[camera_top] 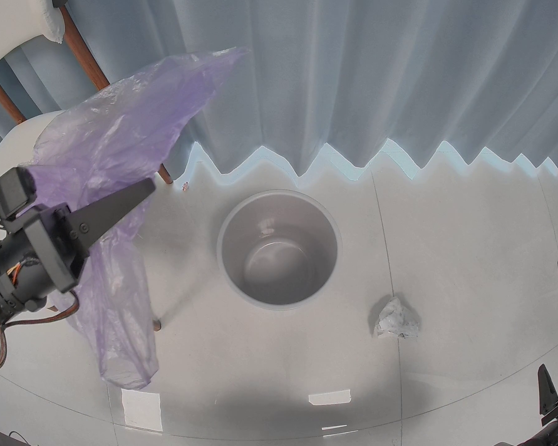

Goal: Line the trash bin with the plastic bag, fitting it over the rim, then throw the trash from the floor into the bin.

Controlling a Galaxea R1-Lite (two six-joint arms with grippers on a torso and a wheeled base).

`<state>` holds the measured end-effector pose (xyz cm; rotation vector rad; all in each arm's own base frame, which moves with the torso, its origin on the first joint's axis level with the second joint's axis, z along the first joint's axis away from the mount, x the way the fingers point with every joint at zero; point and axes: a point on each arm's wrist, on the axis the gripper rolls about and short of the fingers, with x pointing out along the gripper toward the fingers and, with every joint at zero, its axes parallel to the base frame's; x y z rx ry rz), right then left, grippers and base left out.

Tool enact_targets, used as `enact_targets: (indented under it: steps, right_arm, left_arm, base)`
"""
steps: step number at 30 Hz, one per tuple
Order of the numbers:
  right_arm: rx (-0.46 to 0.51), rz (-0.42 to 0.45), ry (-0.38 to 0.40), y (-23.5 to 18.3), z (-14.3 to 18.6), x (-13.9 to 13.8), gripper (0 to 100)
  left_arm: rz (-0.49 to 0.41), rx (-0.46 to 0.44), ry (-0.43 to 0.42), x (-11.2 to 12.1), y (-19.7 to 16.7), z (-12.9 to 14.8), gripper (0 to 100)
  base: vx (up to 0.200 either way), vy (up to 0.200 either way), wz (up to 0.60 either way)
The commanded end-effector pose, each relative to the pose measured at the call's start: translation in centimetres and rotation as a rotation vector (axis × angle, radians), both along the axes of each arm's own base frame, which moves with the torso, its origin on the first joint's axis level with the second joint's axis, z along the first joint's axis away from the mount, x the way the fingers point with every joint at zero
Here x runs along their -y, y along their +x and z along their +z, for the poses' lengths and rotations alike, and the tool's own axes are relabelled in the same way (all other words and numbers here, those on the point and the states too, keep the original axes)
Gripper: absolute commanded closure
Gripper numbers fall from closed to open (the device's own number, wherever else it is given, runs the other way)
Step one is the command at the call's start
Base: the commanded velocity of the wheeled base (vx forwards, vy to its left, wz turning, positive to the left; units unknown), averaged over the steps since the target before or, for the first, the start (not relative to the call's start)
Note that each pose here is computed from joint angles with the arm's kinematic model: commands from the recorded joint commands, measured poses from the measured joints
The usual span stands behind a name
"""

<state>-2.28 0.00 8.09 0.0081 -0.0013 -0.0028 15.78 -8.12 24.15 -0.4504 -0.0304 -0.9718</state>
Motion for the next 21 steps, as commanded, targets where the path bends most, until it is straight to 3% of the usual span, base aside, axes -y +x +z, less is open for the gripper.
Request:
enact_targets:
  steps: [1, 4, 6, 17, 19, 21]
  right_arm:
    - [0.0, 0.001, 0.0, 0.0, -0.5, 0.0, 0]
    - [0.0, 0.001, 0.001, 0.0, -0.5, 0.0, 0]
    - [0.0, 0.001, 0.0, 0.0, -0.5, 0.0, 0]
    - [0.0, 0.001, 0.0, 0.0, -0.5, 0.0, 0]
    - [0.0, 0.001, 0.001, 0.0, -0.5, 0.0, 0]
    - [0.0, 0.001, 0.0, 0.0, -0.5, 0.0, 0]
  left_arm:
    - [-0.128, -0.043, 0.027, 3.6, 2.4, -0.2, 100]
    - [-0.258, -0.067, 0.045, 6.0, 0.7, -0.3, 100]
    - [-0.277, -0.074, 0.049, 6.4, 0.6, -0.4, 100]
    - [-0.269, 0.131, -0.026, 7.2, 1.1, 2.4, 100]
    - [-0.27, 0.133, -0.028, 7.2, 1.1, 2.4, 100]
    - [-0.344, 0.185, -0.075, 8.3, -0.3, 3.0, 100]
  base:
    - [0.0, 0.0, 0.0]
    - [0.0, 0.0, 0.0]
    - [0.0, 0.0, 0.0]
    - [0.0, 0.0, 0.0]
    - [0.0, 0.0, 0.0]
    - [0.0, 0.0, 0.0]
